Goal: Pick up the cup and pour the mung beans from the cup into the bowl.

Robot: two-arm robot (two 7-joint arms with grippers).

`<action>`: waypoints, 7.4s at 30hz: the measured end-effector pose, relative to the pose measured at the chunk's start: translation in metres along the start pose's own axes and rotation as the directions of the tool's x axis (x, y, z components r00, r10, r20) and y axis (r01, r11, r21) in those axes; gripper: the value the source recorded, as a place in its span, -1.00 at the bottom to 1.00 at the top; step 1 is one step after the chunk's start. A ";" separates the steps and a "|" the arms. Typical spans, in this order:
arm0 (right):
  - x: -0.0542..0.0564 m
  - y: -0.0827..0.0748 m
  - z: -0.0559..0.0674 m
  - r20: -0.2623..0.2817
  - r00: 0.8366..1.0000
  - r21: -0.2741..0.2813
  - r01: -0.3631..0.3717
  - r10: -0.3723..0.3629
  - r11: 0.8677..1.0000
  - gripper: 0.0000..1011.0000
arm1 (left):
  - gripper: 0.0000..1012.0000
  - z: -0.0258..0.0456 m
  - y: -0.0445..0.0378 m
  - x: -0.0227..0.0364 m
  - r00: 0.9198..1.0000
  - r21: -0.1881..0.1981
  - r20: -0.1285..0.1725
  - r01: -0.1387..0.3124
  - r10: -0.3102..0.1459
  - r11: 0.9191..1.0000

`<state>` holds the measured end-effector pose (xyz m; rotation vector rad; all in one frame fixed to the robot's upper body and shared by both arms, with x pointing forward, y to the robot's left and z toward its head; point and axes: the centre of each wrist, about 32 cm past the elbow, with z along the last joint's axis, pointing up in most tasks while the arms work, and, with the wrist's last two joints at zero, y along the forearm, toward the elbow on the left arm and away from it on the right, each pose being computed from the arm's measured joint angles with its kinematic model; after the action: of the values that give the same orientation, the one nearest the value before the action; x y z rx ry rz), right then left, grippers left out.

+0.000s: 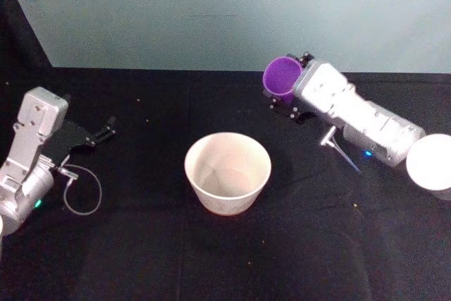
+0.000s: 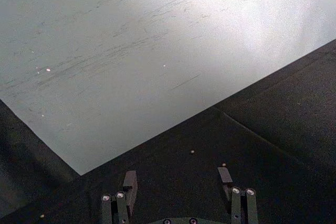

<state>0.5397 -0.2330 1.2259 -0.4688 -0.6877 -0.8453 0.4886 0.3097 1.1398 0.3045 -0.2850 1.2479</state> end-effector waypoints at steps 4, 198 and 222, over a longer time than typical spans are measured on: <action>-0.012 -0.001 0.007 0.132 0.991 -0.003 0.008 -0.008 1.000 0.48 | 0.98 0.0000 0.0000 0.0000 1.000 0.000 0.000 0.000 0.000 1.000; -0.059 -0.037 -0.105 -0.171 0.983 0.303 -0.017 0.072 0.953 0.48 | 0.98 0.0000 0.0000 0.0000 1.000 0.000 0.000 0.000 0.000 1.000; -0.065 -0.043 -0.118 -0.374 0.924 0.249 0.019 0.078 0.968 0.48 | 0.98 0.0000 0.0000 0.0000 1.000 0.000 0.000 0.000 0.000 1.000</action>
<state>0.5167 -0.2983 1.1024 -0.0802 -0.4153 -0.7795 0.4886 0.3097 1.1398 0.3044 -0.2850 1.2480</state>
